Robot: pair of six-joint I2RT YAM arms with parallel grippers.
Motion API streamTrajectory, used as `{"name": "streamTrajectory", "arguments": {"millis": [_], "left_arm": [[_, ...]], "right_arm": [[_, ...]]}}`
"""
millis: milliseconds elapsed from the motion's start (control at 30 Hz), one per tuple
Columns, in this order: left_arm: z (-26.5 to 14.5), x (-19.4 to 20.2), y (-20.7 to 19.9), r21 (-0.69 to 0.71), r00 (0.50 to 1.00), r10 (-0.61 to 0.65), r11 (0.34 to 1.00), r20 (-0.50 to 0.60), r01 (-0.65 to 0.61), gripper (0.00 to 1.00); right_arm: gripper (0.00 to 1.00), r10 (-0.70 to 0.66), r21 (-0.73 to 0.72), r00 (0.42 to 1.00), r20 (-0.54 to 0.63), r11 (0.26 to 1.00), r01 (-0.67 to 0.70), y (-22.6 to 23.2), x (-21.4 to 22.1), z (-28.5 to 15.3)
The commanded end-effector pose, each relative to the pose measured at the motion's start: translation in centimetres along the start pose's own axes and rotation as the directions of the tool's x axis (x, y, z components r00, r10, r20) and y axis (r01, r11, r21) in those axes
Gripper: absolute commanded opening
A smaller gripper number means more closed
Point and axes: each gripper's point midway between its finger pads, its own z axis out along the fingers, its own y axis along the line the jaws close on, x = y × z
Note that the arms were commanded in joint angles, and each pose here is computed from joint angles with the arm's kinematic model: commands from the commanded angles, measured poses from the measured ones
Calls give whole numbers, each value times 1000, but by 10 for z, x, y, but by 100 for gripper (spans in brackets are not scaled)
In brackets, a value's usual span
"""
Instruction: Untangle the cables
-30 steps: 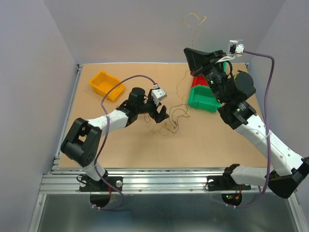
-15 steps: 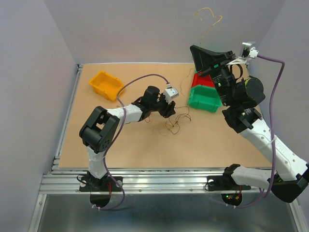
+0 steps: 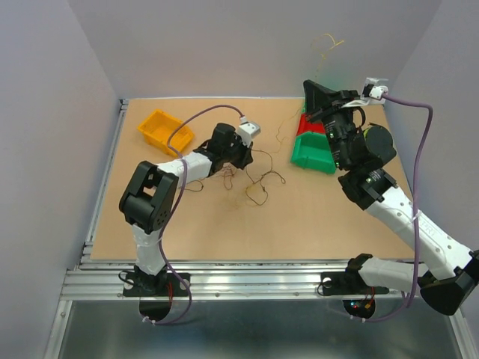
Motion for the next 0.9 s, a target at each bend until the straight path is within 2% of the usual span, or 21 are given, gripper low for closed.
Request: {"name": "streamTrajectory", "arguments": {"millis": [0,67,167,233,367,467,600,867], "left_arm": [[-26,-22,50,-70,988,-148,986,45,151,0],[-34,-21,69,-111,983,-176,977,57,181,0],[-50,-17,100,-175,974,-212,959,76,222,0],[-56,-17,112,-208,964,-251,942,92,265,0],[-57,-14,120,-239,961,-261,931,90,276,0],[-57,-11,131,-252,957,-280,923,80,292,0],[-56,-7,134,-224,952,-297,925,78,307,0],[-56,-14,129,-186,962,-254,945,97,268,0]], "right_arm": [[1,-60,136,994,91,990,48,-24,-25,-1],[1,-60,172,994,94,984,43,-31,-25,-1],[1,-51,335,992,117,942,9,-61,-23,-7],[0,-58,414,990,130,910,-1,-76,-24,-12],[1,-73,447,989,128,894,8,-85,-21,-12],[1,-88,551,985,151,834,-10,-105,-27,-22],[1,-72,517,983,166,855,-24,-106,-32,-29],[1,-88,500,989,122,866,16,-115,-9,-27]]}}
